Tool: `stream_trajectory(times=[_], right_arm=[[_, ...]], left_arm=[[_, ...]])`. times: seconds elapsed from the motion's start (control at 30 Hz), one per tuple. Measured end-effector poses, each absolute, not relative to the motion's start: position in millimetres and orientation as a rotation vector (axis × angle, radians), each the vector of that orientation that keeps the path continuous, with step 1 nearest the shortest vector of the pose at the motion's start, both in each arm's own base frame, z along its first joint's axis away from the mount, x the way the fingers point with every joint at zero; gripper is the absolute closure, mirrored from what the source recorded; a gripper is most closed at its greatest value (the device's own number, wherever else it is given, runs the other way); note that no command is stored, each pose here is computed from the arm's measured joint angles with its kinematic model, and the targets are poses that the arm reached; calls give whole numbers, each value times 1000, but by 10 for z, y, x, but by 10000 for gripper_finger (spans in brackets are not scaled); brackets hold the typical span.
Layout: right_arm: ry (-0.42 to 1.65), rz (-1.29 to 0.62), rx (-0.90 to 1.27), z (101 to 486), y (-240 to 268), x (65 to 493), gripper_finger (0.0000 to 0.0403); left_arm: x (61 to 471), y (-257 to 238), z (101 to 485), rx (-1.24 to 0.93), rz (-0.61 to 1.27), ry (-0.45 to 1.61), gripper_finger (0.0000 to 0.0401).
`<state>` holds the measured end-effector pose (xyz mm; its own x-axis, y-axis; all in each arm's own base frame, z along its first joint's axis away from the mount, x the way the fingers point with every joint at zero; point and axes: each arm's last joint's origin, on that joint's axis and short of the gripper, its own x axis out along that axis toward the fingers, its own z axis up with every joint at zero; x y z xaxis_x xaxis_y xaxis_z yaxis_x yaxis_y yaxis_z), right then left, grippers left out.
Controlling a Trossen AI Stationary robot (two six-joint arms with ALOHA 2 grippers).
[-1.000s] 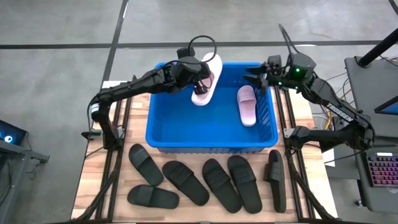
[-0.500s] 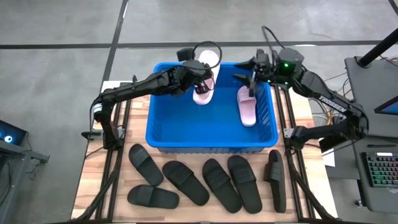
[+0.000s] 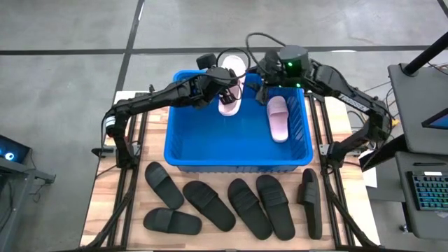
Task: Pick and place slides into bin
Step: Put the pink slide into the blue bin
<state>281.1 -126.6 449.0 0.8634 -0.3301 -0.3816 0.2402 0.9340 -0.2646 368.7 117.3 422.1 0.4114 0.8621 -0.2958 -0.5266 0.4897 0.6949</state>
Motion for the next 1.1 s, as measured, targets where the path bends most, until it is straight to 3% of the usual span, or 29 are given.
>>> stream_trajectory(times=[1.1], right_arm=[[625,-465,-423,4221,-1420,3287,188]], left_arm=[[3691,1174,4226,510,944,668,401]])
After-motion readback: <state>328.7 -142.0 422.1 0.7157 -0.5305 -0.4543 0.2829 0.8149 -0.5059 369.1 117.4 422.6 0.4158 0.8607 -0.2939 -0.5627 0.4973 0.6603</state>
